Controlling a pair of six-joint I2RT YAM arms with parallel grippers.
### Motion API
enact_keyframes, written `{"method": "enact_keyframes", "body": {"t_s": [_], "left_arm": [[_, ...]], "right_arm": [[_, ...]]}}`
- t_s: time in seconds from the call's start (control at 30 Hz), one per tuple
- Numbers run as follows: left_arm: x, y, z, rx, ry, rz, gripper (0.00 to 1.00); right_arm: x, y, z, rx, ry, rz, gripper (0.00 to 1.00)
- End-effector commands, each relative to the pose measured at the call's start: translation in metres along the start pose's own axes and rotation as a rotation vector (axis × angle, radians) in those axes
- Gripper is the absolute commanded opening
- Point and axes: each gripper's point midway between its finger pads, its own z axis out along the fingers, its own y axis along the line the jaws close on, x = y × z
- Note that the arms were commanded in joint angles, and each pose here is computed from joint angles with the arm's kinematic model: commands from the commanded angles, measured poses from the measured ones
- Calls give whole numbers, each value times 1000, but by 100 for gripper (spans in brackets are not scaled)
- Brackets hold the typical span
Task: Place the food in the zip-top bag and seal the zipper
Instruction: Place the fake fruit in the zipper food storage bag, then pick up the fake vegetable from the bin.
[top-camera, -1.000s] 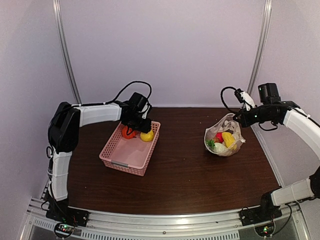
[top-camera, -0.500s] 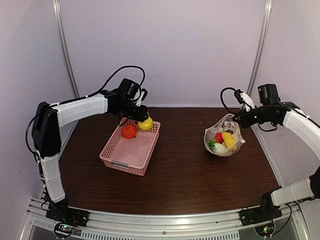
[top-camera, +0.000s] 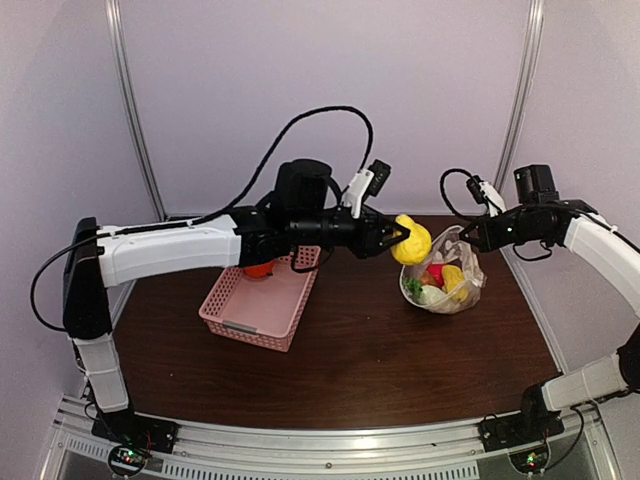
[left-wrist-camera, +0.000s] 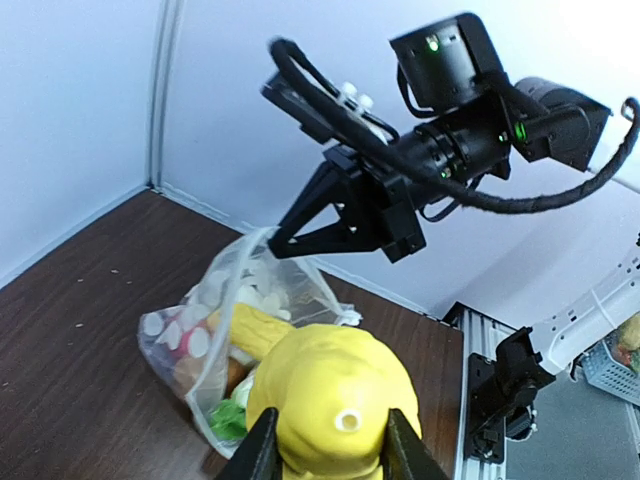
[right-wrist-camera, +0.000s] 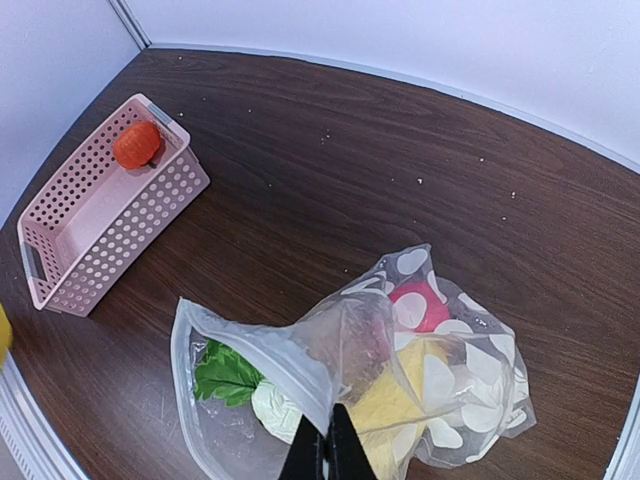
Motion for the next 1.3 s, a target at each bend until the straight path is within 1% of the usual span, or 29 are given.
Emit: {"method": "enact_keyframes", "body": {"t_s": [0.0,0.13,0.33,0.47,0.53,0.63,0.7,0.73,0.8,0.9,0.97,1.0,1.07,1.1,1.17,1.2,1.27], "left_arm": [[-3,-16,45,108,-72,-20,29],[9,-14,74,95,-72,-45,28],[26,17,97,-34,-81,-103,27],[42,32,114,-82,-45,-119,28],[62,39,127,-94,8,-132,37],[70,38,134,-71,40,-146,46],[69,37,132,-72,42,-148,55],[67,37,131,-76,43,-145,59],[60,34,126,-78,39,-126,64],[39,24,113,-61,17,-98,67],[16,13,98,-42,-15,-68,67],[-7,1,83,-22,-55,-42,67],[-32,-11,58,-12,-102,11,68],[-43,-15,44,-24,-123,40,68],[-56,-9,19,-98,-132,88,71],[-52,5,9,-165,-101,96,74],[-38,40,-7,-296,-27,100,76]], "right_arm": [[-14,14,-4,-76,-21,37,0],[-18,21,-6,-118,-29,50,0],[-18,30,-7,-167,-36,52,0],[-18,36,-8,-202,-46,57,0],[-19,39,-9,-217,-53,58,0],[-21,40,-11,-223,-60,60,0],[-22,41,-11,-226,-63,61,0],[-23,41,-11,-230,-65,61,0],[-23,43,-11,-245,-62,71,0],[-26,42,-10,-270,-60,91,0],[-31,35,-13,-283,-74,118,0],[-33,27,-13,-263,-84,131,0],[-29,-1,-7,-140,-69,142,0],[-28,-5,-7,-113,-57,112,0],[-41,0,-26,-124,-57,13,0],[-48,-3,-38,-83,-78,-21,0],[-48,-26,-42,71,-138,-30,0]]}}
